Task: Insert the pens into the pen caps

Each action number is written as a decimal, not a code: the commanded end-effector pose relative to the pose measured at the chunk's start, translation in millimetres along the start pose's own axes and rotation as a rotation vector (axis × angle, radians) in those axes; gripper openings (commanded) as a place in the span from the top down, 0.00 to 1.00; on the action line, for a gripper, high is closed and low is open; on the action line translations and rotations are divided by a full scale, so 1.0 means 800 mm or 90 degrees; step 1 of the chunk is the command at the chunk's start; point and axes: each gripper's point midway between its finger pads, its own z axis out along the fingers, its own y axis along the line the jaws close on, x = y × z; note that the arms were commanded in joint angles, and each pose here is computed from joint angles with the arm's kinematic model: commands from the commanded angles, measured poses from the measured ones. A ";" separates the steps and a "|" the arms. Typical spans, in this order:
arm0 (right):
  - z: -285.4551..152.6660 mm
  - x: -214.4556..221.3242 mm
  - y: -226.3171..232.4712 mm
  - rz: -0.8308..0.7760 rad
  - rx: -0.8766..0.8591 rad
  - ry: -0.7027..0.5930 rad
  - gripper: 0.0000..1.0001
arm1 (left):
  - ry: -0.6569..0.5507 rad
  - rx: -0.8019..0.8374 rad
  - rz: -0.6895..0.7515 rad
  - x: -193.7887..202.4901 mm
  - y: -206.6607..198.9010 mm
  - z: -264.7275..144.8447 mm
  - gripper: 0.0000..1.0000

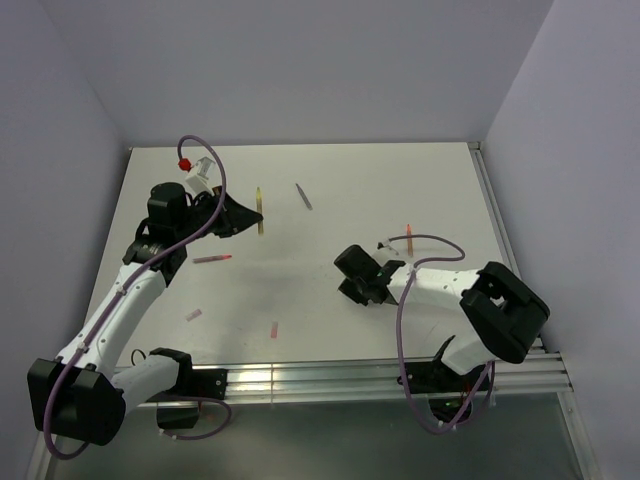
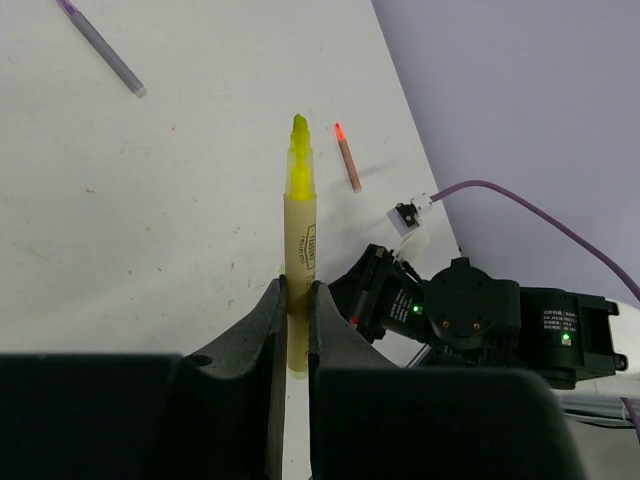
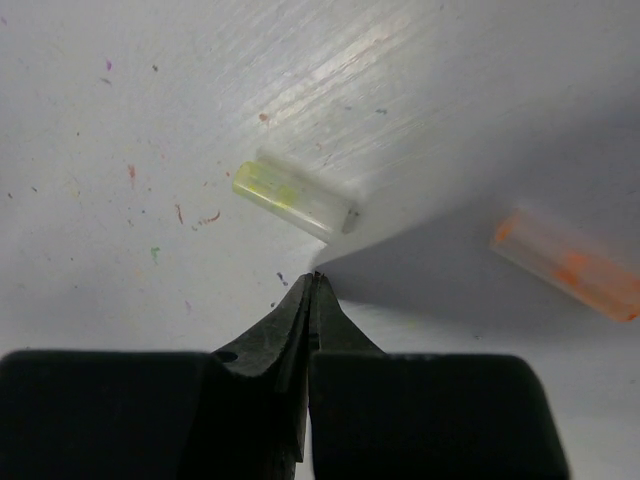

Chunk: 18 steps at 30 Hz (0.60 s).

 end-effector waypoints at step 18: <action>0.012 -0.058 -0.064 0.017 0.104 -0.059 0.98 | -0.012 0.023 0.001 -0.009 -0.007 0.000 1.00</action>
